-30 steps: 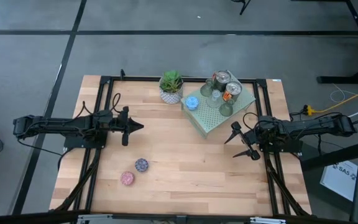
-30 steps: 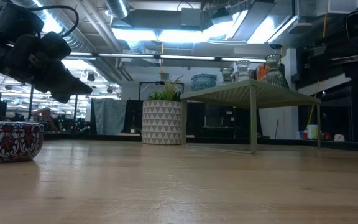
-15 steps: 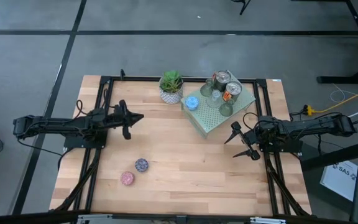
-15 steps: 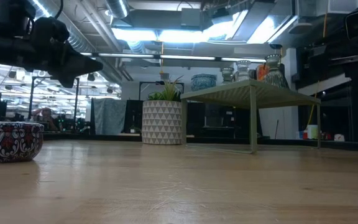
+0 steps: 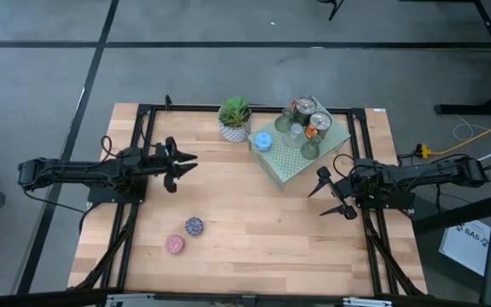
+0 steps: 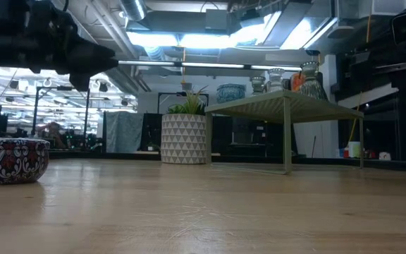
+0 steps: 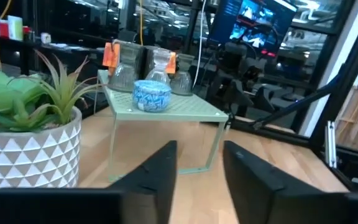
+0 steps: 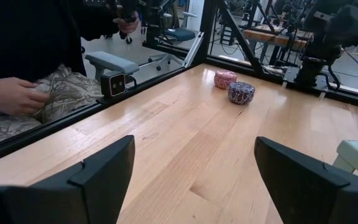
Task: Pick & Place candle stick holders
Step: Align the black and red scented candle with the other blue scented candle on the shelf
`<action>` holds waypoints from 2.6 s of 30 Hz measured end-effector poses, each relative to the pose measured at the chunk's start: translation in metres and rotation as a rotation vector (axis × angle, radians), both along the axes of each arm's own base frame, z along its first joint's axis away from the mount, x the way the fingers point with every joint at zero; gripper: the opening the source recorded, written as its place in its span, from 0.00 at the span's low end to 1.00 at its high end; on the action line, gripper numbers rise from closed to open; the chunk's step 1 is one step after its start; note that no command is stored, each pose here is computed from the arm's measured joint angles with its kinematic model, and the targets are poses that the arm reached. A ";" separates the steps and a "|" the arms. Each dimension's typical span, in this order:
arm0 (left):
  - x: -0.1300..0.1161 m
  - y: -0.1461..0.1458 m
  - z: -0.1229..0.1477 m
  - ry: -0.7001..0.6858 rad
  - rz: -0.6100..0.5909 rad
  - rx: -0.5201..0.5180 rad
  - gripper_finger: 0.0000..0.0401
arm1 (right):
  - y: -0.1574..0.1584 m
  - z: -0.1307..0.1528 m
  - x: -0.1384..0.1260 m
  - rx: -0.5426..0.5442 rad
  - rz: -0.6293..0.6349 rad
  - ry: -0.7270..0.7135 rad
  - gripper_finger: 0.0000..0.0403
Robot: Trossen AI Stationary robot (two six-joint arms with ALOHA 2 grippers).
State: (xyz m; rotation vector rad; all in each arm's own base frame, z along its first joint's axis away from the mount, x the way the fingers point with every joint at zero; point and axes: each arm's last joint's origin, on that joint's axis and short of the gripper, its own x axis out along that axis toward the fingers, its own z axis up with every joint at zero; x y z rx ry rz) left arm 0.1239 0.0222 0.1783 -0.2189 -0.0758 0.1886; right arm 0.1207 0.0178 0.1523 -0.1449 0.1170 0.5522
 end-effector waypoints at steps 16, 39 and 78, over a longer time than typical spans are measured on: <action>0.041 -0.019 0.039 0.359 -0.102 0.031 0.57 | 0.000 0.000 0.000 0.000 0.000 0.000 0.82; 0.069 -0.097 0.054 0.910 -0.300 -0.175 0.52 | 0.000 0.000 0.000 -0.001 -0.004 0.000 0.82; 0.097 -0.144 -0.025 1.213 -0.403 -0.013 0.78 | 0.000 0.000 0.000 0.000 0.000 0.000 0.83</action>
